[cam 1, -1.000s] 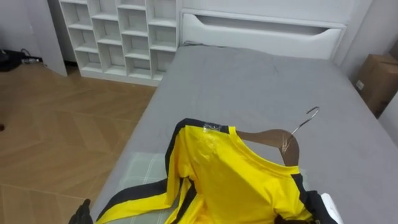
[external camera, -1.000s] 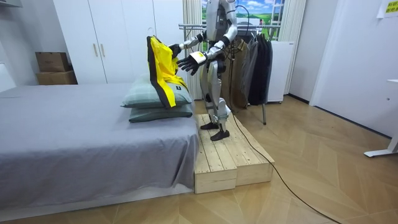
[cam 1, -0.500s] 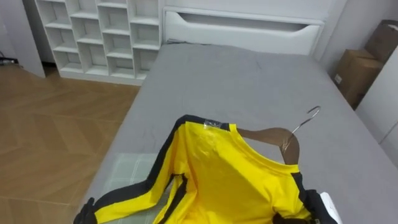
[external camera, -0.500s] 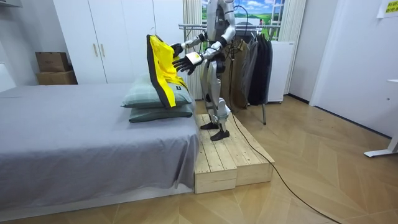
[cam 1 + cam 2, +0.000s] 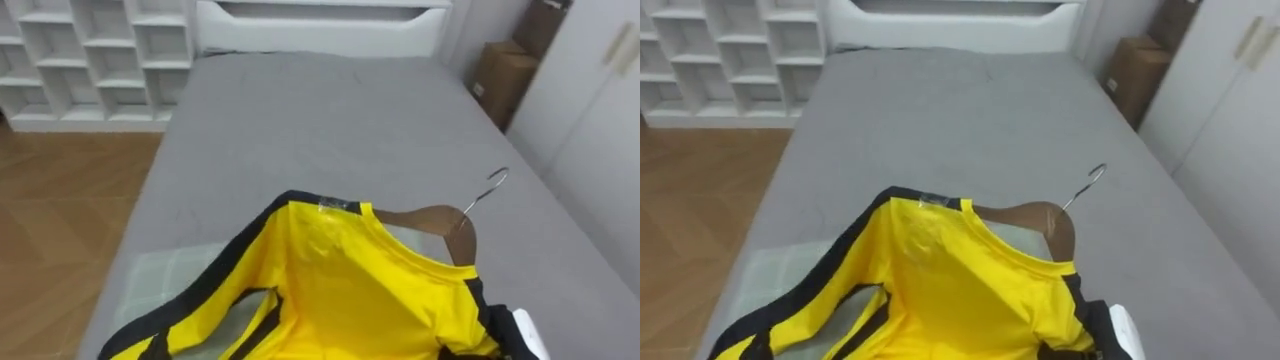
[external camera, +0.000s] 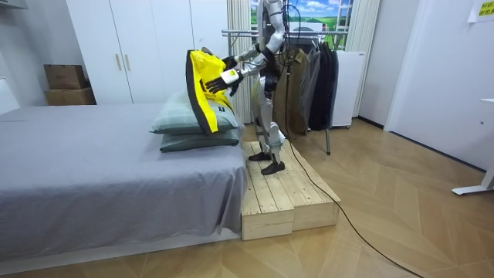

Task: Hang clothes

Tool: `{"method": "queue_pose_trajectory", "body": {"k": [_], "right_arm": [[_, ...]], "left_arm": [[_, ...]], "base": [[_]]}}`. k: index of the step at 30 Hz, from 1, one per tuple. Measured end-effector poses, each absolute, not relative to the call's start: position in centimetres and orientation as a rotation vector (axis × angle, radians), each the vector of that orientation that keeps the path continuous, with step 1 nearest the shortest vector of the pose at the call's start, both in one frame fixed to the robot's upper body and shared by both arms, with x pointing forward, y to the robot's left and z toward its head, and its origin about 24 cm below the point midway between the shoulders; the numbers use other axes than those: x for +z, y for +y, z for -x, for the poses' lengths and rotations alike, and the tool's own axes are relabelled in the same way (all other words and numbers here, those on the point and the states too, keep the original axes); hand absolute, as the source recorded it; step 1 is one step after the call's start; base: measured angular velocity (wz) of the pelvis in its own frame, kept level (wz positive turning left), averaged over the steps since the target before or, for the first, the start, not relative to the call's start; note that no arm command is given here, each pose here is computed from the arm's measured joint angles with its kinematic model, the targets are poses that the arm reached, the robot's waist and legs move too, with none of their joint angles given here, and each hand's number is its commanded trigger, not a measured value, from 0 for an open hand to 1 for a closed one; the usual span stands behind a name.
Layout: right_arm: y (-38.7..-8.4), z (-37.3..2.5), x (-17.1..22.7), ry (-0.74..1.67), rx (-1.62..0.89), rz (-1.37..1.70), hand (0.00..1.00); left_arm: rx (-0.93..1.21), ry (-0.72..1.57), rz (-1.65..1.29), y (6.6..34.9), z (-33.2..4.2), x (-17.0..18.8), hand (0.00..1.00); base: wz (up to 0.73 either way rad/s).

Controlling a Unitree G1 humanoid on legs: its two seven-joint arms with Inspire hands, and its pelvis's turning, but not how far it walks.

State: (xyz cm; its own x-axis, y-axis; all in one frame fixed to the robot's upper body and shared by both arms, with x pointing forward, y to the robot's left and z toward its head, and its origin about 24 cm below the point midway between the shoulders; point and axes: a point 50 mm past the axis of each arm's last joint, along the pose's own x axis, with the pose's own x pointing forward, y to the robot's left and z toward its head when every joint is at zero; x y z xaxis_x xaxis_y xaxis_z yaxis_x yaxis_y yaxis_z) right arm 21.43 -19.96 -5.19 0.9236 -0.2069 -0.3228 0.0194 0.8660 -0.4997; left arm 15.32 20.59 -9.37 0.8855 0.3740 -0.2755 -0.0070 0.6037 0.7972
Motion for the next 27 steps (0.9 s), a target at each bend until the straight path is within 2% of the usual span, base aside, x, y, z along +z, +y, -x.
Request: {"method": "queue_pose_trajectory", "body": {"k": [5, 10, 17, 23, 27], "right_arm": [[-20.3, -21.9, -4.9, 0.363, -0.146, 0.545, 1.00], [-18.8, -23.7, -4.2, 0.318, -0.115, 0.543, 1.00], [-18.1, -24.4, -3.0, 0.255, -0.063, 0.617, 1.00], [-18.0, -25.4, -0.5, 0.138, -0.051, 0.717, 1.00], [-17.6, -25.4, -0.4, 0.120, -0.042, 0.776, 1.00]], "left_arm": [[0.290, 0.478, -0.837, 21.2, -16.1, -9.4, 0.00], [0.336, 0.488, -0.802, 21.7, -16.9, -9.2, 0.00], [0.345, 0.490, -0.791, 21.3, -17.1, -9.1, 0.00], [0.377, 0.478, -0.778, 19.5, -16.5, -9.5, 0.00], [0.381, 0.440, -0.769, 19.4, -17.7, -8.8, 0.00]], "base": [[-1.80], [-1.38], [-0.72], [-1.33], [-0.50]]}}
